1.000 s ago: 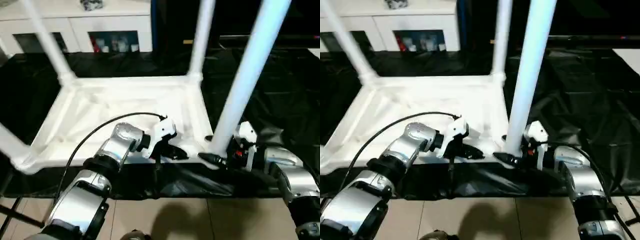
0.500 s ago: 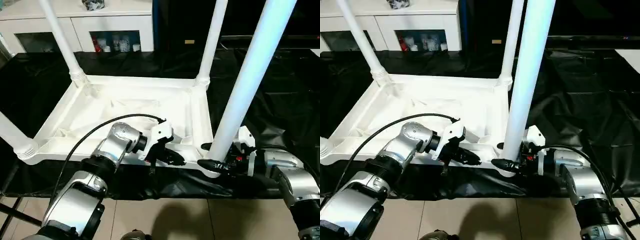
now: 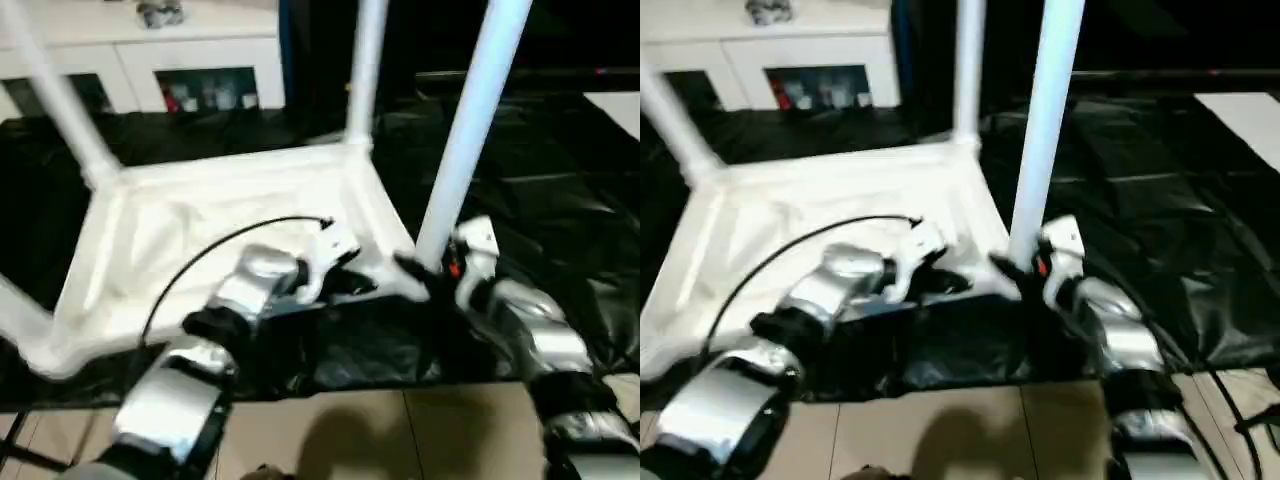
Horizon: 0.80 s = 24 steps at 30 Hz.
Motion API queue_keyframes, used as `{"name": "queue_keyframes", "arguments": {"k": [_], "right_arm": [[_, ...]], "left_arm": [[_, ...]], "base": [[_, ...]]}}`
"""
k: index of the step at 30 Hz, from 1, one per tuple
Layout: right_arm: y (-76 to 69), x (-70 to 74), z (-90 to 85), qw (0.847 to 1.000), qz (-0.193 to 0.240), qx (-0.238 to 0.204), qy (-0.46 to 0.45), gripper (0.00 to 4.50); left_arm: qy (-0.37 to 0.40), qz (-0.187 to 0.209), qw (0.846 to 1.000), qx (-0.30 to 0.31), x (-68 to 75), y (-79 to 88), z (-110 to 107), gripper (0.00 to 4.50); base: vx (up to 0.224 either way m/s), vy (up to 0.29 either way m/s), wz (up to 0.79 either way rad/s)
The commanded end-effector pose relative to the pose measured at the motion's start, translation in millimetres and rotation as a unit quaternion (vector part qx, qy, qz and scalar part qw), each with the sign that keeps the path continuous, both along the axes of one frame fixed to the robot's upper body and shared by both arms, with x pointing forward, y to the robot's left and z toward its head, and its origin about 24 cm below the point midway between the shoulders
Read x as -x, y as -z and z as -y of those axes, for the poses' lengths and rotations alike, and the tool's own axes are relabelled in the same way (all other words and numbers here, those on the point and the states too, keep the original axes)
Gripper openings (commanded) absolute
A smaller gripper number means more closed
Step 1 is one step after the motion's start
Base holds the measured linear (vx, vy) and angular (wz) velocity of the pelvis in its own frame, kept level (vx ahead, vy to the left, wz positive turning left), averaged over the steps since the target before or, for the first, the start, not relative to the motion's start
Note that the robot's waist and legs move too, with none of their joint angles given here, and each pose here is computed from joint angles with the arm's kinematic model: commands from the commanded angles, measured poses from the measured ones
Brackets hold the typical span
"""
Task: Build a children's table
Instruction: Rotate leg to tighten
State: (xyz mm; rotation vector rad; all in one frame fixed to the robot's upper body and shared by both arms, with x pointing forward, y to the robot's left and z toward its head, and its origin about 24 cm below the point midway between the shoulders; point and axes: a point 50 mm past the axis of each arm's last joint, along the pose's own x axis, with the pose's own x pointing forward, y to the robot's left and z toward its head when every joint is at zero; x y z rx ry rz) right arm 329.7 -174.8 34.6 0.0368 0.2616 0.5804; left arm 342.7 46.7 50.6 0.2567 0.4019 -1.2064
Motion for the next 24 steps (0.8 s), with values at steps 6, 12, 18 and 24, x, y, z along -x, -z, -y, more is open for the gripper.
{"name": "queue_keyframes", "arguments": {"k": [6, 12, 18, 24], "right_arm": [[33.4, 5.8, -56.1, 0.997, -0.054, 0.034, -0.034, 3.35], [28.2, 6.1, -58.7, 0.996, -0.038, 0.027, -0.073, 3.81], [27.1, 6.7, -58.0, 0.996, -0.032, 0.028, -0.084, 4.33], [27.1, 6.7, -58.0, 0.996, -0.032, 0.028, -0.084, 4.42]], "left_arm": [[-0.037, 0.052, 0.997, 0.050, -6.2, -25.5, 38.5, 0.00], [0.001, 0.047, 0.997, 0.058, -1.7, -23.3, 36.8, 0.00], [0.008, 0.045, 0.997, 0.057, -1.0, -22.7, 35.4, 0.00], [0.008, 0.045, 0.997, 0.057, -1.0, -22.7, 35.4, 0.00]], "base": [[0.000, 0.000, 0.00], [0.000, 0.000, 0.00], [0.000, 0.000, 0.00], [0.000, 0.000, 0.00]]}}
